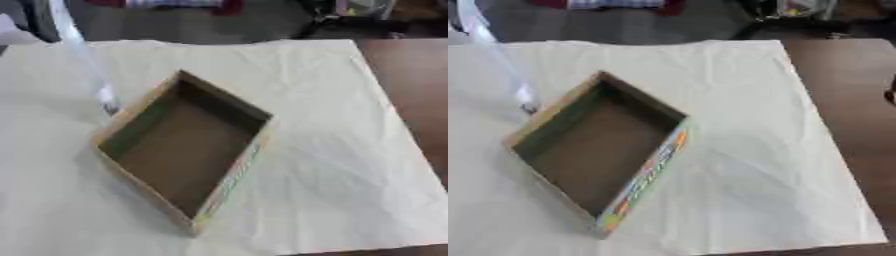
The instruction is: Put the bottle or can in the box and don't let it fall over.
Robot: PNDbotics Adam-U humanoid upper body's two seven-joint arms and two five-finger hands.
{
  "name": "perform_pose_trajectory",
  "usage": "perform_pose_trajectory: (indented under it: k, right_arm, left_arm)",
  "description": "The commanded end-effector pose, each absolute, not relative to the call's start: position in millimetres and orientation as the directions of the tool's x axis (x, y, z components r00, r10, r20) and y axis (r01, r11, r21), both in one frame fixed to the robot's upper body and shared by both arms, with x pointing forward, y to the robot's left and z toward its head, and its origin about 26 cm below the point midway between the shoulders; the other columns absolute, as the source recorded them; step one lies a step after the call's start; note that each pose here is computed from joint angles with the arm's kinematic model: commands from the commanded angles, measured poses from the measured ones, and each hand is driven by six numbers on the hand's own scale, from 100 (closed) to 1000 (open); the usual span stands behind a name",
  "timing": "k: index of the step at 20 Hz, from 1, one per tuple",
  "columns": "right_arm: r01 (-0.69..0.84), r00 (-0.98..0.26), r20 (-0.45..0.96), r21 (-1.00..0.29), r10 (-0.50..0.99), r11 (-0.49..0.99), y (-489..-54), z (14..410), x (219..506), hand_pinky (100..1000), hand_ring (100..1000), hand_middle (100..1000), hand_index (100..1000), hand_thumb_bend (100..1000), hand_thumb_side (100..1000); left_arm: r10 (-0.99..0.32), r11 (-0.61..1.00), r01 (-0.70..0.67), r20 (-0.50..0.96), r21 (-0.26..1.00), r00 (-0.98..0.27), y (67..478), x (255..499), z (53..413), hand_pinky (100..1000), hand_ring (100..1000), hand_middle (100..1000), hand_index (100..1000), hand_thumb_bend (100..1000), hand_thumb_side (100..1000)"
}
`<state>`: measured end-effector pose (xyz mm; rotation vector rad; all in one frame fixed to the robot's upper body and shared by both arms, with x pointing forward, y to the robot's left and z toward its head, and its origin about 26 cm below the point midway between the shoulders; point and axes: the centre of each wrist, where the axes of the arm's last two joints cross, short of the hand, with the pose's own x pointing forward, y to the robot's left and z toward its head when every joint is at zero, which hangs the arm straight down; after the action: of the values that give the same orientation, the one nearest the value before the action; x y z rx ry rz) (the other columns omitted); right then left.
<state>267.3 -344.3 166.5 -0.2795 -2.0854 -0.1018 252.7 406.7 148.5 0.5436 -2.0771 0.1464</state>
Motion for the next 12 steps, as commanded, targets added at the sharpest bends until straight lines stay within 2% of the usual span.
perform_pose_trajectory:
  k: [1,6,12]
  right_arm:
    - [0.238,-0.505,0.843,-0.071,0.186,0.969,-345,176,265,952,1000,1000,818,100,491]
    - [0.237,-0.505,0.842,-0.076,0.19,0.969,-345,177,265,952,1000,1000,818,100,489]
    - [0.233,-0.504,0.843,-0.08,0.19,0.969,-344,177,265,953,1000,1000,819,100,485]
  left_arm:
    - [-0.41,0.869,-0.456,0.794,0.192,-0.449,412,252,165,1000,1000,1000,757,496,636]
    - [-0.461,0.849,-0.465,0.781,0.251,-0.42,419,253,170,1000,1000,1000,766,506,632]
    - [-0.511,0.83,-0.432,0.791,0.352,-0.337,436,260,169,1000,1000,1000,832,643,647]
